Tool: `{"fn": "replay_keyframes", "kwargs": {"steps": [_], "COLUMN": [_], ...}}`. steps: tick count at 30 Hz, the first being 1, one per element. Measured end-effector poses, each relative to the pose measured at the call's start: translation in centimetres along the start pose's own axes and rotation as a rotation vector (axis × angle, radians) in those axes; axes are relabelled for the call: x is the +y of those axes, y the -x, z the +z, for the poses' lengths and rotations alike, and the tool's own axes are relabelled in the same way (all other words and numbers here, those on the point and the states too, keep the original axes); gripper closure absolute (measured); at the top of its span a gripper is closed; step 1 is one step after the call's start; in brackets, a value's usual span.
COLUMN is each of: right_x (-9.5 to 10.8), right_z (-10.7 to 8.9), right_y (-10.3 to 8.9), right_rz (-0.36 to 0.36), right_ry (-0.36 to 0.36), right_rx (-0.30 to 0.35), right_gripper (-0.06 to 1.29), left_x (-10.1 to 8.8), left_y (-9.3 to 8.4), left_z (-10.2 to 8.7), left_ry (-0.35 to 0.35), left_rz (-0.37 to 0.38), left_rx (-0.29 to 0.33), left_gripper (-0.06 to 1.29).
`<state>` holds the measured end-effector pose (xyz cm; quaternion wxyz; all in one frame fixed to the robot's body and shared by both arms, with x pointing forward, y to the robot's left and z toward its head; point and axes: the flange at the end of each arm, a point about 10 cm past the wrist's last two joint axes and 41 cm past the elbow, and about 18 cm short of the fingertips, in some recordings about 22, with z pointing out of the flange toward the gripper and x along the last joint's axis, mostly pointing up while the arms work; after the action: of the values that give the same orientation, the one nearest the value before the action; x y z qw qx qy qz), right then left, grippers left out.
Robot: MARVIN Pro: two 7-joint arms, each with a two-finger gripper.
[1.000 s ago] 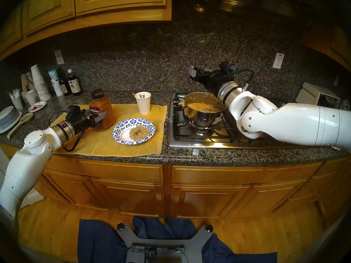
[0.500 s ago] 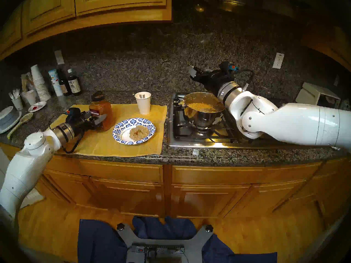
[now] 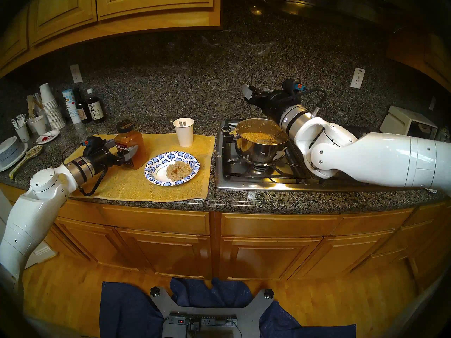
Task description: Scoop oatmeal into bowl, add cinnamon, and put a spoon inside bowl
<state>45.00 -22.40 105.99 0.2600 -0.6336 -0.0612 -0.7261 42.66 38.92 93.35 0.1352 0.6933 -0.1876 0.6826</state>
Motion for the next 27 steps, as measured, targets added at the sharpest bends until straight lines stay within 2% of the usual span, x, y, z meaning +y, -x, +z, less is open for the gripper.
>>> {"fn": "replay_keyframes", "kwargs": {"steps": [18,23,25,27], "right_x": [0.0,0.0,0.0,0.0], "right_z": [0.0,0.0,0.0,0.0], "right_y": [0.0,0.0,0.0,0.0], "right_rz": [0.000,0.000,0.000,0.000], "right_ry": [0.000,0.000,0.000,0.000], "right_rx": [0.000,0.000,0.000,0.000], "right_gripper": [0.00,0.00,0.00,0.00], "left_x": [-0.4,-0.6,-0.5,-0.4], "left_y": [-4.8,-6.8,-8.4,-9.1], "left_z": [0.2,0.1,0.1,0.1], "left_ry": [-0.006,-0.014,-0.011,-0.007], "left_rz": [0.043,0.059,0.069,0.073], "left_rx": [0.107,0.150,0.186,0.203], "left_gripper": [0.02,0.02,0.02,0.02]}}
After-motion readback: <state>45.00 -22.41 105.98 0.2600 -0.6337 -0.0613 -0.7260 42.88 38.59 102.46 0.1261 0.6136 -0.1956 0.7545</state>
